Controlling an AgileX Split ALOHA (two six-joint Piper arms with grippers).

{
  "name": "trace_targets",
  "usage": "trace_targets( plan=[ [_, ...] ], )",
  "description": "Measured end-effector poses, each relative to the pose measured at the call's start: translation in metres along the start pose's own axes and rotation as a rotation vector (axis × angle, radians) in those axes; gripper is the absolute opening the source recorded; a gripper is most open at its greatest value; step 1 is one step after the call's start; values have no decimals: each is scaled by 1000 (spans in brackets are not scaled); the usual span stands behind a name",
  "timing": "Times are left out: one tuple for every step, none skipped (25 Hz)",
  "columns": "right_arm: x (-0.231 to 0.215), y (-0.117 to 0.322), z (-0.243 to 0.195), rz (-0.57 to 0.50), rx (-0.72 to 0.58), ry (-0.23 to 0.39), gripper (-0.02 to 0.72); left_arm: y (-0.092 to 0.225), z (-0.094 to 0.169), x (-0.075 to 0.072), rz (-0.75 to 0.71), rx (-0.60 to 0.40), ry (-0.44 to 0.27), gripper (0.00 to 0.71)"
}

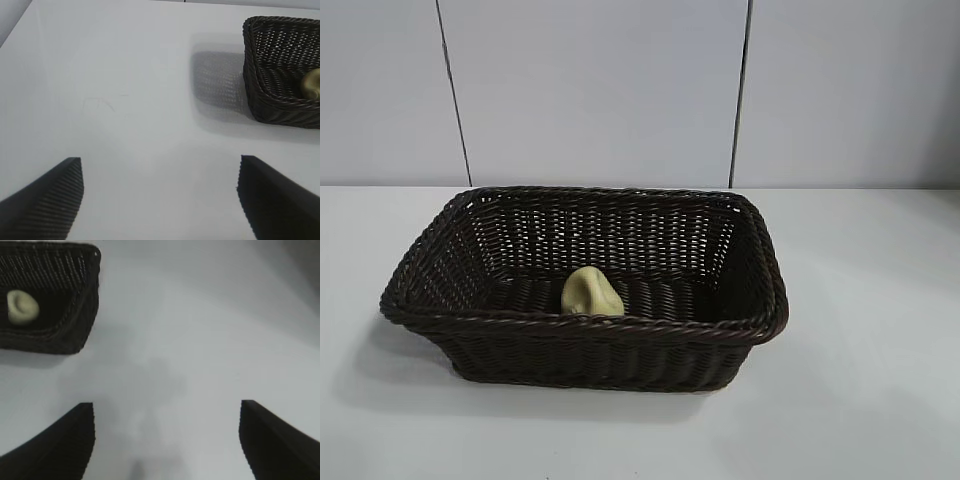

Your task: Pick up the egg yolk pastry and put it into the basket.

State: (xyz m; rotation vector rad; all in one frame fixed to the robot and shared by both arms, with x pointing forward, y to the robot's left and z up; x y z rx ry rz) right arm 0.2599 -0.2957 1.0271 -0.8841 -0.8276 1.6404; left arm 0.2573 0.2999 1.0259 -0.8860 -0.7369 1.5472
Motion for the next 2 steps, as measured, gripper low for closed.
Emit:
trace_targets(
  plan=[
    [0,0,0,0,0,0,570,0,0,0,0,0,0,606],
    [0,0,0,0,0,0,570,0,0,0,0,0,0,606]
  ],
)
Point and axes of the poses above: a point on each arm's last joint axis where the gripper is mounted, z pointing back along that axis away from the gripper, x along the wrist's bending axis when the last joint is at zero, y = z × x, the point moved 3 cm from there along -z, pointing out along that axis toward the gripper, and after that the axes turned 10 degrees about z, right-handed, at the moved point
